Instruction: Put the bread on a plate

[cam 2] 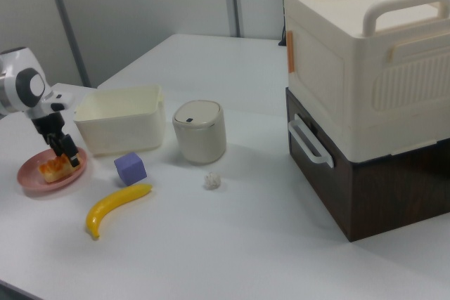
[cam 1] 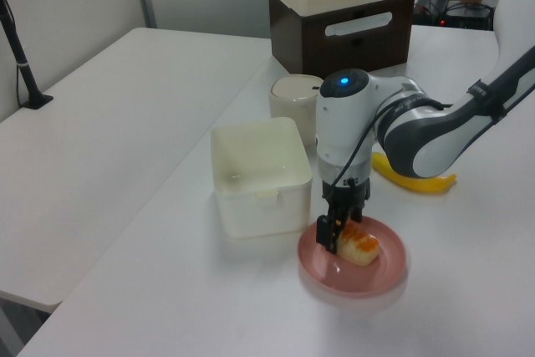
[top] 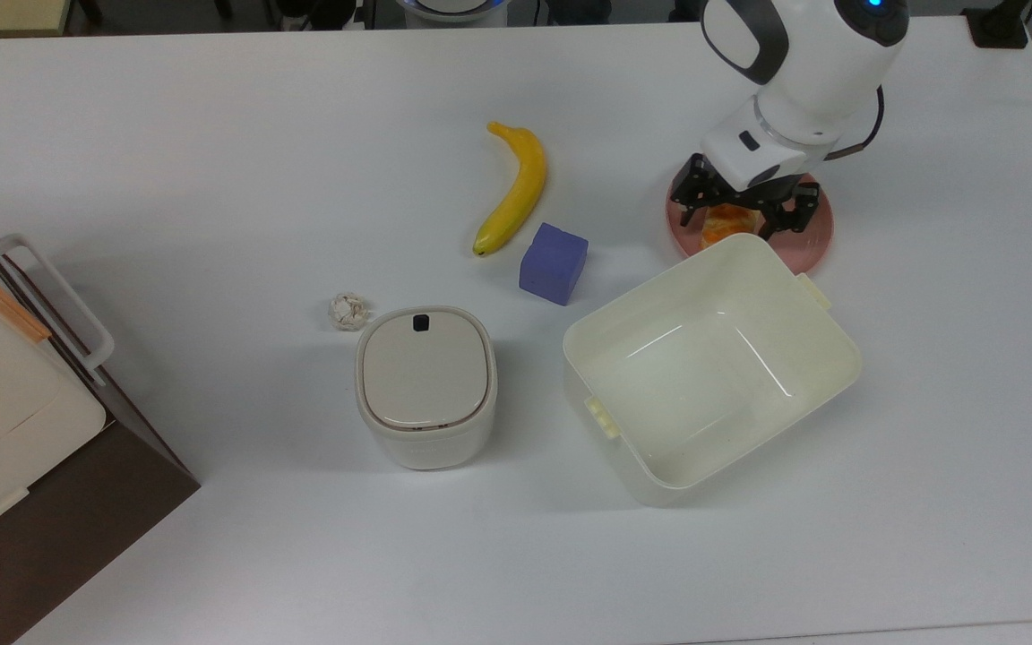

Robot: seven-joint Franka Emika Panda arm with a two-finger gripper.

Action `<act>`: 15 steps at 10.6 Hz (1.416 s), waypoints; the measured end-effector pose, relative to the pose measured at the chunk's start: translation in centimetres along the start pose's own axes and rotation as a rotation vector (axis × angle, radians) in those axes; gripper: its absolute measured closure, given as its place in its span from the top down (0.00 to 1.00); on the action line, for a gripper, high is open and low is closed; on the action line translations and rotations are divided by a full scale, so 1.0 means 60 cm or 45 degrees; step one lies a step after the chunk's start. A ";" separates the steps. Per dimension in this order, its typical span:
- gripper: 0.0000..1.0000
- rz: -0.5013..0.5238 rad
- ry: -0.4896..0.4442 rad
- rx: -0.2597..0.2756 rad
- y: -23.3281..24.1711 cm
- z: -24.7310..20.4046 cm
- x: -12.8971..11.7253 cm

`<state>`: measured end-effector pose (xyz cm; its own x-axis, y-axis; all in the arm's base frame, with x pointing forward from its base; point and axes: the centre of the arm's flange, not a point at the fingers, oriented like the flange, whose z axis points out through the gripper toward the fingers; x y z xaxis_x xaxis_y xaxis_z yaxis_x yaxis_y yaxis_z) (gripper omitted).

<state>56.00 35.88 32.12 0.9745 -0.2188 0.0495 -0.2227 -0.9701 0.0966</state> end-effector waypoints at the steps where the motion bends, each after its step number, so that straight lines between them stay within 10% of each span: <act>1: 1.00 0.021 0.002 -0.021 0.021 -0.020 0.017; 8: 1.00 -0.102 -0.054 -0.013 0.349 -0.291 0.118; 15: 1.00 -0.097 -0.052 0.134 0.655 -0.342 0.194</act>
<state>58.02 -2.65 56.89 0.9893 -0.1459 0.0056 -0.1459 -0.9893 -0.0060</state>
